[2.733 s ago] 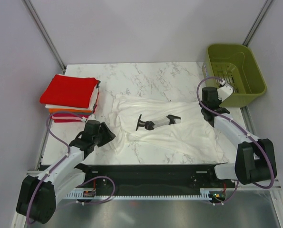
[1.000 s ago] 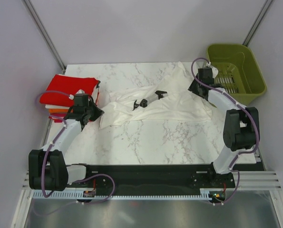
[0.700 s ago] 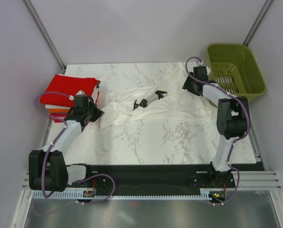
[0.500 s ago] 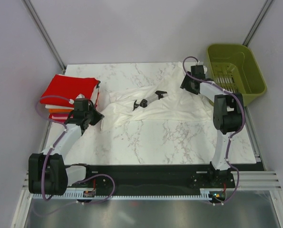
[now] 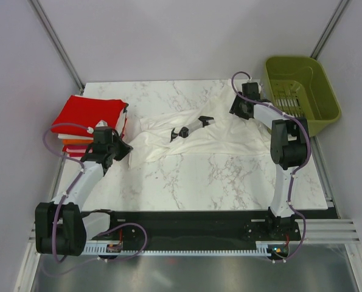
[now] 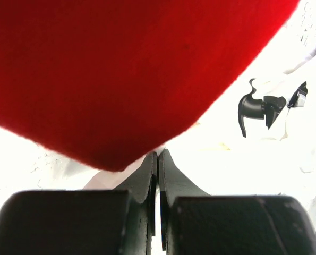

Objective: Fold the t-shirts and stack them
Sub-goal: Flatten the tshirt out

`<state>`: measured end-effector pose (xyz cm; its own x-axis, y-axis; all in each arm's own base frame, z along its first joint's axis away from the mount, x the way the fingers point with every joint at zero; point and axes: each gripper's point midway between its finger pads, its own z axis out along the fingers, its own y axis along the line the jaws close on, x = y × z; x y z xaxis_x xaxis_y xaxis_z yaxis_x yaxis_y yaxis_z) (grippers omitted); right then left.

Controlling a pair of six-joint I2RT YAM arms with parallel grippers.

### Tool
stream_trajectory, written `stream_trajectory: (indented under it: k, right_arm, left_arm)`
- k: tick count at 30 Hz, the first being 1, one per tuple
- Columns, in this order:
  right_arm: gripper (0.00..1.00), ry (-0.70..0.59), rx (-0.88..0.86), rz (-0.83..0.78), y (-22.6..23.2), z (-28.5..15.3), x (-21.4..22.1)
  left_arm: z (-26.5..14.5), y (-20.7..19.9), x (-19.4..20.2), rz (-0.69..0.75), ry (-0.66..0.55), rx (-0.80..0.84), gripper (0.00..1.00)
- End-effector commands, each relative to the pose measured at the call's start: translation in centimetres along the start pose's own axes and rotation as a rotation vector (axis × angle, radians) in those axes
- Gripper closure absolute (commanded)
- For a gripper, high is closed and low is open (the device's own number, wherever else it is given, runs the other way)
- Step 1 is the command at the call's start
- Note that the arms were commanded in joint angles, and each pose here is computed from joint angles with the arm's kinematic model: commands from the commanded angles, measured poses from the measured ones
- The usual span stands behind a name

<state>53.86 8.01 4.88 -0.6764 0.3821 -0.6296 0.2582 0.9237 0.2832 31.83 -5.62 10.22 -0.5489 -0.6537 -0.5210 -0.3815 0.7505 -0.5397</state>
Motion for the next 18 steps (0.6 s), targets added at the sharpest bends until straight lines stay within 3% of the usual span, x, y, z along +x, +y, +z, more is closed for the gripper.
stream_trajectory:
  k: [1, 3, 6, 7, 9, 10, 13, 18]
  right_arm:
    - [0.46, -0.010, -0.035, 0.008, 1.1, 0.3, -0.6]
    - [0.43, -0.006, -0.015, 0.004, 0.7, 0.5, -0.4]
    - [0.49, 0.001, -0.007, 0.005, 0.4, 0.3, -0.2]
    - [0.58, 0.002, -0.012, 0.003, 0.5, 0.1, -0.1]
    - [0.66, -0.002, -0.025, 0.005, 0.7, -0.3, -0.2]
    - [0.83, 0.002, -0.032, 0.005, 0.7, -0.4, -0.2]
    - [1.00, 0.009, -0.054, 0.017, 0.7, -0.6, -0.4]
    - [1.00, -0.029, -0.106, 0.034, 1.5, -3.3, -1.8]
  left_arm:
    - [-0.6, -1.0, -1.2, -0.020, -0.044, 0.036, 0.98]
    - [-0.7, -0.9, -1.3, -0.020, -0.047, 0.030, 0.98]
    - [-0.9, -1.0, -1.2, -0.021, -0.045, 0.037, 0.98]
    - [-0.9, -1.1, -1.3, -0.019, -0.046, 0.038, 0.98]
    - [-1.0, -1.2, -1.3, -0.015, -0.040, 0.042, 0.98]
    - [-1.1, -1.3, -1.3, -0.013, -0.039, 0.043, 0.98]
    - [-1.1, -1.3, -1.3, -0.015, -0.040, 0.042, 0.98]
    - [-1.0, -1.3, -1.1, -0.025, -0.025, 0.039, 0.98]
